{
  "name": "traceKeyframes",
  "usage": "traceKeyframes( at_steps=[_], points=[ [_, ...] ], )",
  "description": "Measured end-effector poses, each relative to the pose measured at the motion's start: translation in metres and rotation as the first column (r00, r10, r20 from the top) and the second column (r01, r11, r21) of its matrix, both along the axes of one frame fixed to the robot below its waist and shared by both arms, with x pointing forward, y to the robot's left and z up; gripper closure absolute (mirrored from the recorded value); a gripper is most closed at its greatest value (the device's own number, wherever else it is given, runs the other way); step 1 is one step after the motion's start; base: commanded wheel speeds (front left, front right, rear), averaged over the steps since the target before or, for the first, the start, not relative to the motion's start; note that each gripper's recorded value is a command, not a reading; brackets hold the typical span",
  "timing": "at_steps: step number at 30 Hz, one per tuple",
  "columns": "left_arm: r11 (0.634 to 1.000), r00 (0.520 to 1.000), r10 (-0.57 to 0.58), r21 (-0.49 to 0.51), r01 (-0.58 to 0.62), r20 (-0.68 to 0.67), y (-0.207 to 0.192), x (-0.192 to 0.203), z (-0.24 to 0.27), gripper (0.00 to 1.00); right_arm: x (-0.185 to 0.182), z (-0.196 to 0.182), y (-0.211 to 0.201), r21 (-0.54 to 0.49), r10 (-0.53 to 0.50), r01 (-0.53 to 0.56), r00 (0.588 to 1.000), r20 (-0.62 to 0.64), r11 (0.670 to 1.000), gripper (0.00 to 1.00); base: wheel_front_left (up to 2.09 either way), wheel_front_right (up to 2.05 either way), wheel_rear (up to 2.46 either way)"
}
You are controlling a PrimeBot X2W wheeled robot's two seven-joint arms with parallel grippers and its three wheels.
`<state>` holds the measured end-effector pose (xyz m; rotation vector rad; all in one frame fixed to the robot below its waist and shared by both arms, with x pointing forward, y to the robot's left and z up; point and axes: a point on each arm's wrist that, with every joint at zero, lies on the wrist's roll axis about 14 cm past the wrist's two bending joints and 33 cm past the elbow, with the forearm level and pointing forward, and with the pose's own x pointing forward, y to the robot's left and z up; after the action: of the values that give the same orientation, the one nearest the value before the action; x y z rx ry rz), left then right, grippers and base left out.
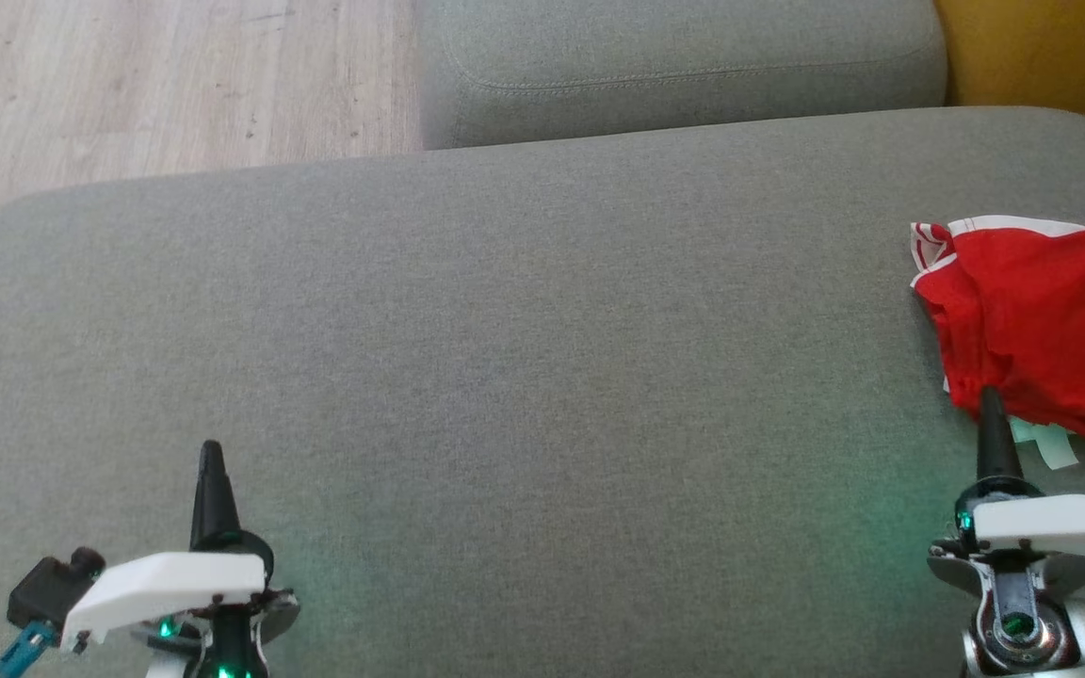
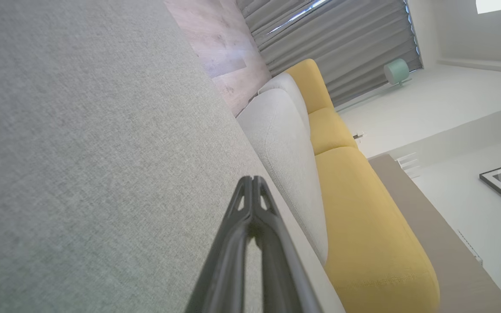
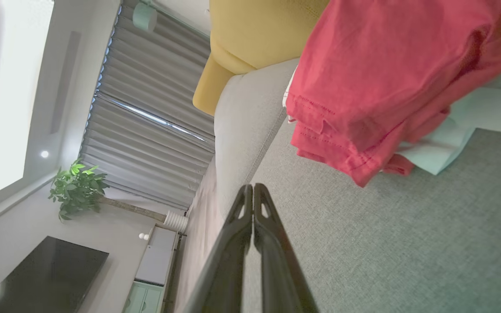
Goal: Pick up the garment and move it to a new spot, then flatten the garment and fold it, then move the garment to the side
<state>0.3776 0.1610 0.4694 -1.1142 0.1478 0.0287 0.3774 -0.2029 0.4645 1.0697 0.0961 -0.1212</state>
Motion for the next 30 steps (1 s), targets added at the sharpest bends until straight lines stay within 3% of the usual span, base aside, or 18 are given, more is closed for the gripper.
traceKeyframes(
  at_steps=[14,30],
  points=[
    [0.989,1.000,0.023,-0.146,-0.024,-0.011,0.007,-0.001,0.001,1.00,-0.001,0.003,-0.002,0.157,-0.020,0.018,1.000,0.011,0.987,1.00,0.00,0.00,0.00],
    [0.951,0.999,0.046,-0.307,-0.046,-0.008,0.015,-0.002,0.004,1.00,-0.001,0.008,-0.003,0.332,-0.035,0.022,0.999,0.032,0.943,1.00,0.00,0.00,0.00]
  ],
)
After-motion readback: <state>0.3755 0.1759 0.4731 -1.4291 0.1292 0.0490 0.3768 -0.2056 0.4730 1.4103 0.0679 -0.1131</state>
